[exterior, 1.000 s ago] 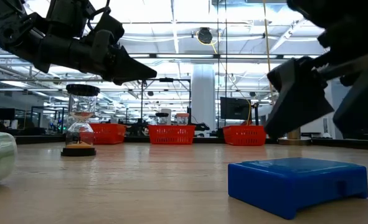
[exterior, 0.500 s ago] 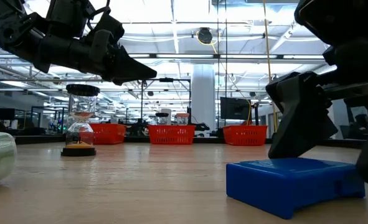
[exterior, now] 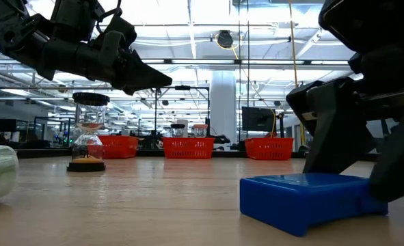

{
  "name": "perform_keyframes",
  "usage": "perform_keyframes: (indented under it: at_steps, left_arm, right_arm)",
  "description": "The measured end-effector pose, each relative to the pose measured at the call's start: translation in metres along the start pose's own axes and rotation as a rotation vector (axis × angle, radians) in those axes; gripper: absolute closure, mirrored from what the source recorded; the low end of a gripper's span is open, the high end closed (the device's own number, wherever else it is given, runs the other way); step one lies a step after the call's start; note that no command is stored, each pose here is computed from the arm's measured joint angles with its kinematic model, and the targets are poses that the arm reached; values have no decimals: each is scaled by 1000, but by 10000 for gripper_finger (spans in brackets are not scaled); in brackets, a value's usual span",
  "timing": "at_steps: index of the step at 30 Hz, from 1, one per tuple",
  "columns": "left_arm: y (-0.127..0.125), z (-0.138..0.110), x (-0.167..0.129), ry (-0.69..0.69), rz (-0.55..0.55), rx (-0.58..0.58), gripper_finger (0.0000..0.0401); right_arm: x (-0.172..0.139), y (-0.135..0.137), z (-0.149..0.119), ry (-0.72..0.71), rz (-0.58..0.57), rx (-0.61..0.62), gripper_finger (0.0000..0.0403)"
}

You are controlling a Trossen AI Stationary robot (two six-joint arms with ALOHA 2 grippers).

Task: Pick & Place Office items
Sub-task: Put the blue timer into the left orange basket

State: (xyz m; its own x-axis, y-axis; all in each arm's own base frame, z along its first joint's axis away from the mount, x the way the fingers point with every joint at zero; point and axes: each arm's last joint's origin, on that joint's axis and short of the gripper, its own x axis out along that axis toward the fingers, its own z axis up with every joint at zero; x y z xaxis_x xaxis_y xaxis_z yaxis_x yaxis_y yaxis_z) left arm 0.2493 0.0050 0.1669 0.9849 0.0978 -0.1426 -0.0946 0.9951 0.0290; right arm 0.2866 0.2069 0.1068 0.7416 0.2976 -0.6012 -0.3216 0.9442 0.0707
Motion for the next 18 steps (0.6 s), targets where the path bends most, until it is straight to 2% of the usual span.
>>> perform_keyframes:
  at_steps: [4,12,18]
  left_arm:
    - [0,0,0,0,0,0,380]
    - [0,0,0,1,0,0,380]
    - [0,-1,0,6,0,-7,380]
  right_arm:
    - [0,0,0,-3,-2,2,228]
    - [0,-3,1,-12,-21,4,173]
    - [8,-3,-6,3,16,-3,191]
